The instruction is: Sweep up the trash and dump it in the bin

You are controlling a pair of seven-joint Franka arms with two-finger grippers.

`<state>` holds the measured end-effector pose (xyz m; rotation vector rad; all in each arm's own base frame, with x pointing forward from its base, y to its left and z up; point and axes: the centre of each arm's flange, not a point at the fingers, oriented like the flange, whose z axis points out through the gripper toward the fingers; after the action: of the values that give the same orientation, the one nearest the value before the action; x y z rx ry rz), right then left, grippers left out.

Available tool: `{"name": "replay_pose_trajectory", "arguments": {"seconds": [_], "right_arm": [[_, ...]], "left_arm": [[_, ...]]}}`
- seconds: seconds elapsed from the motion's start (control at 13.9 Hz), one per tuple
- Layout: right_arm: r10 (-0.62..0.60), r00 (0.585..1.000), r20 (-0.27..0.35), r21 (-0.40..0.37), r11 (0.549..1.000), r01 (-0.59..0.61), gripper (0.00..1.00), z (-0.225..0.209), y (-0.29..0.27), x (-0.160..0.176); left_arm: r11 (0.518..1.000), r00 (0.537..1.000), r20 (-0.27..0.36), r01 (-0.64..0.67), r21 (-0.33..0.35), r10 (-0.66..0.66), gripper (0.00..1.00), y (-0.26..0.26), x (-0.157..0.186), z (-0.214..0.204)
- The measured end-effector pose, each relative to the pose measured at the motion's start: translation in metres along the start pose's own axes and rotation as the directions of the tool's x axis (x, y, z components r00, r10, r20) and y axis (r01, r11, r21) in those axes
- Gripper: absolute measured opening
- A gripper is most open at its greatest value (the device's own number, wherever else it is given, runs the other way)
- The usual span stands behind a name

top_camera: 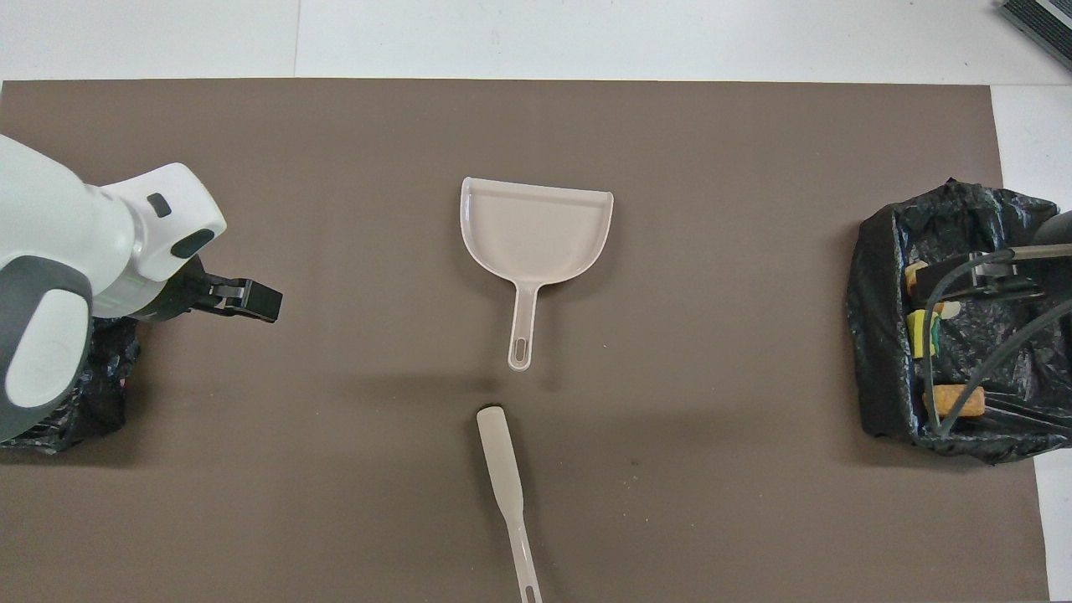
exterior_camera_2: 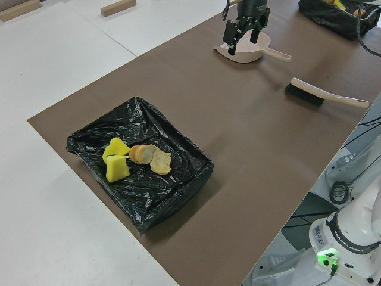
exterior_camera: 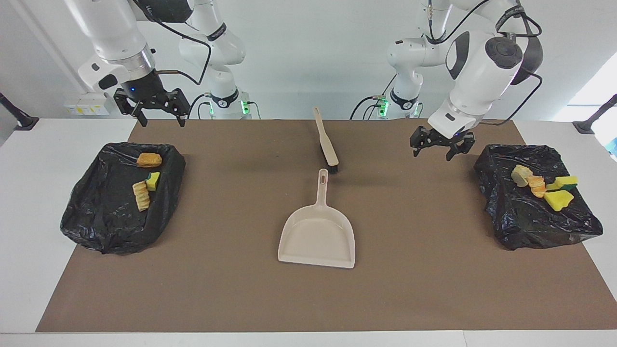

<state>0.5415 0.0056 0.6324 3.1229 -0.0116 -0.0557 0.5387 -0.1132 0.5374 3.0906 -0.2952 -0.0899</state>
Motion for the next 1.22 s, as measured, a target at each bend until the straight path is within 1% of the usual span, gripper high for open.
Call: {"name": "replay_pose_trajectory", "arguments": {"seconds": [0.14, 0.36, 0.5, 0.65, 0.79, 0.94, 1.01, 1.15, 1.22], "right_arm": [[0.0, 1.0, 0.0, 0.0, 1.0, 0.0, 1.0, 0.0, 0.0, 0.0], [0.0, 1.0, 0.0, 0.0, 1.0, 0.0, 1.0, 0.0, 0.0, 0.0], [0.0, 1.0, 0.0, 0.0, 1.0, 0.0, 1.0, 0.0, 0.0, 0.0], [0.0, 1.0, 0.0, 0.0, 1.0, 0.0, 1.0, 0.0, 0.0, 0.0], [0.0, 1.0, 0.0, 0.0, 1.0, 0.0, 1.0, 0.0, 0.0, 0.0], [0.0, 1.0, 0.0, 0.0, 1.0, 0.0, 1.0, 0.0, 0.0, 0.0], [0.0, 1.0, 0.0, 0.0, 1.0, 0.0, 1.0, 0.0, 0.0, 0.0], [0.0, 1.0, 0.0, 0.0, 1.0, 0.0, 1.0, 0.0, 0.0, 0.0], [0.0, 1.0, 0.0, 0.0, 1.0, 0.0, 1.0, 0.0, 0.0, 0.0]], "left_arm": [[1.0, 1.0, 0.012, 0.028, 0.003, -0.028, 1.0, -0.019, -0.01, -0.016], [0.998, 0.998, 0.014, 0.055, 0.014, -0.055, 1.0, -0.043, -0.025, -0.062], [0.996, 0.997, 0.039, 0.059, 0.07, -0.062, 1.0, -0.048, -0.038, -0.089], [0.991, 0.995, 0.051, 0.079, 0.111, -0.085, 1.0, -0.059, -0.046, -0.104], [0.986, 0.992, 0.023, 0.121, 0.11, -0.124, 1.0, -0.082, -0.049, -0.111], [0.984, 0.99, -0.039, 0.142, 0.109, -0.138, 1.0, -0.093, -0.044, -0.115], [0.985, 0.99, -0.058, 0.138, 0.107, -0.132, 1.0, -0.092, -0.041, -0.116], [0.987, 0.991, -0.063, 0.127, 0.097, -0.121, 1.0, -0.086, -0.039, -0.115], [0.989, 0.991, -0.064, 0.122, 0.081, -0.117, 1.0, -0.082, -0.038, -0.114]]}}
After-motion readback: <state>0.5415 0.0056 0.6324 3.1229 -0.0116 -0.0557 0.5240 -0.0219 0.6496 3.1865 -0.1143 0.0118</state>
